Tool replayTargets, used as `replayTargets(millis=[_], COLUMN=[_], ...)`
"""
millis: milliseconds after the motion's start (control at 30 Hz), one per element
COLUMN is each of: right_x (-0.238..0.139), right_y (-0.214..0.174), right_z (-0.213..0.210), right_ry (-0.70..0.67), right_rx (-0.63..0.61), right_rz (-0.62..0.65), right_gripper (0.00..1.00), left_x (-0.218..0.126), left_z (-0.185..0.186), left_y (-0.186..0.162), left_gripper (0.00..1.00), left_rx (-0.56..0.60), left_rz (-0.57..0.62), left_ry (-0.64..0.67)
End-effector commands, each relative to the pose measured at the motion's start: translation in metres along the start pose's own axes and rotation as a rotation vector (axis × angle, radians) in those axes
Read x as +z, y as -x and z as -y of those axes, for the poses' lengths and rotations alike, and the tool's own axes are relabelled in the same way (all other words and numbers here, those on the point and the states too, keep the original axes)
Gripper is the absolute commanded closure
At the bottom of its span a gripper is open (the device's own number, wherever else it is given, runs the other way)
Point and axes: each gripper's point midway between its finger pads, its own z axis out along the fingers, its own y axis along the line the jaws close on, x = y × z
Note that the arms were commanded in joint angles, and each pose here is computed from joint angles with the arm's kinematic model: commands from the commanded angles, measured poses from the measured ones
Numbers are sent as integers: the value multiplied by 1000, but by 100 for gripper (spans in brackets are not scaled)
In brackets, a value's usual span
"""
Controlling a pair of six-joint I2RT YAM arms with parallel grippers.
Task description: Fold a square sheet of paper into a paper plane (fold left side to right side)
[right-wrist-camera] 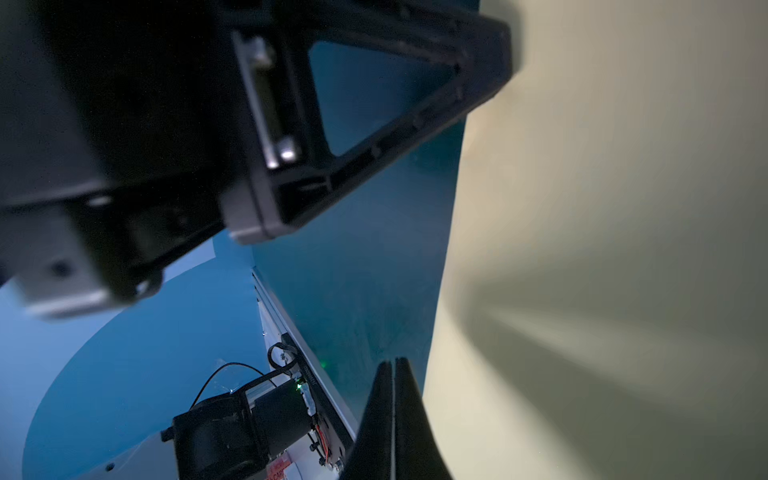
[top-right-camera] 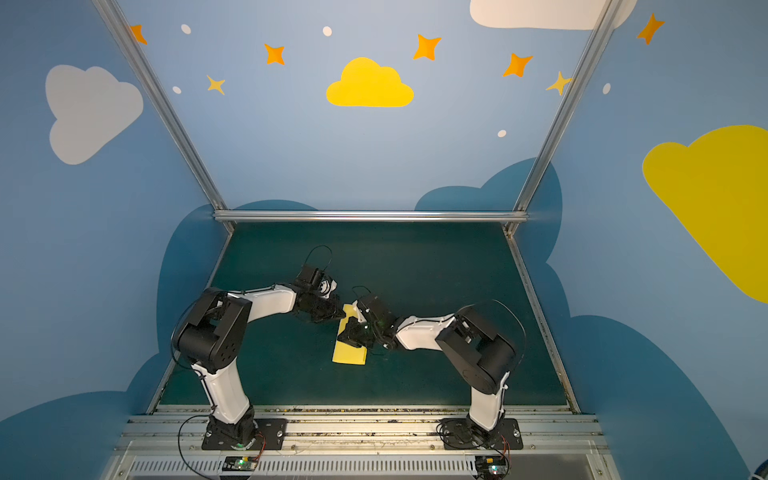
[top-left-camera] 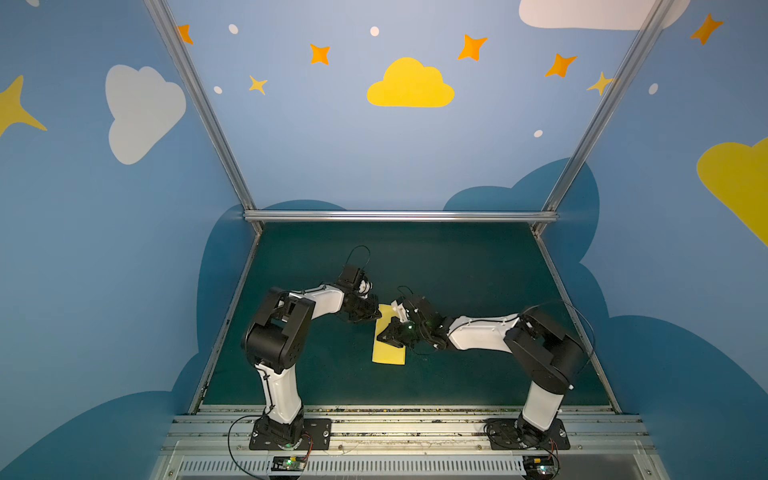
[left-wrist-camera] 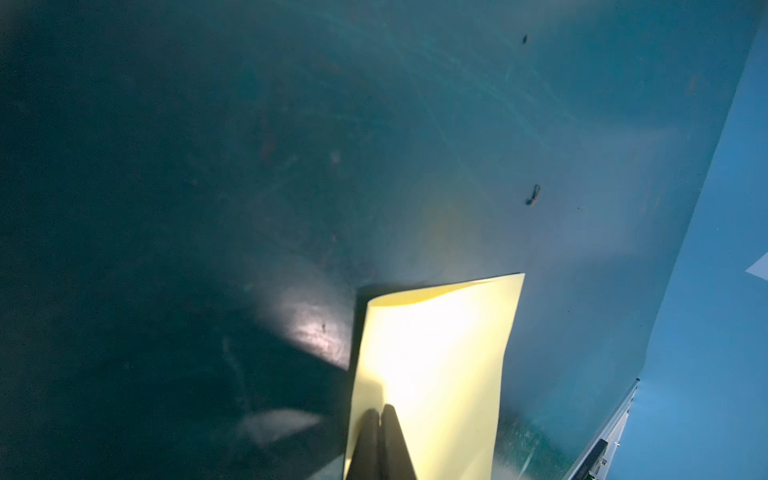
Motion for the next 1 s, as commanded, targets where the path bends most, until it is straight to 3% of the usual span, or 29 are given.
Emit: replayTargets(millis=[0, 400, 833, 967], right_x=[12, 22, 21, 21], right_y=[4, -20, -31, -31], right_z=[0, 62, 81, 83], right_ry=[21, -78, -127, -133], right_rx=[8, 112, 125, 128], right_rz=[-9, -25, -27, -25], right_gripper=[100, 100, 100, 100], left_x=[7, 8, 5, -11], left_z=[-18, -17, -37, -21], left_y=[-19, -9, 64, 78], left_gripper=[96, 96, 96, 96], left_rx=[-22, -30, -41, -7], left_rz=[-50, -39, -5, 18], left_ry=[56, 61, 95, 52])
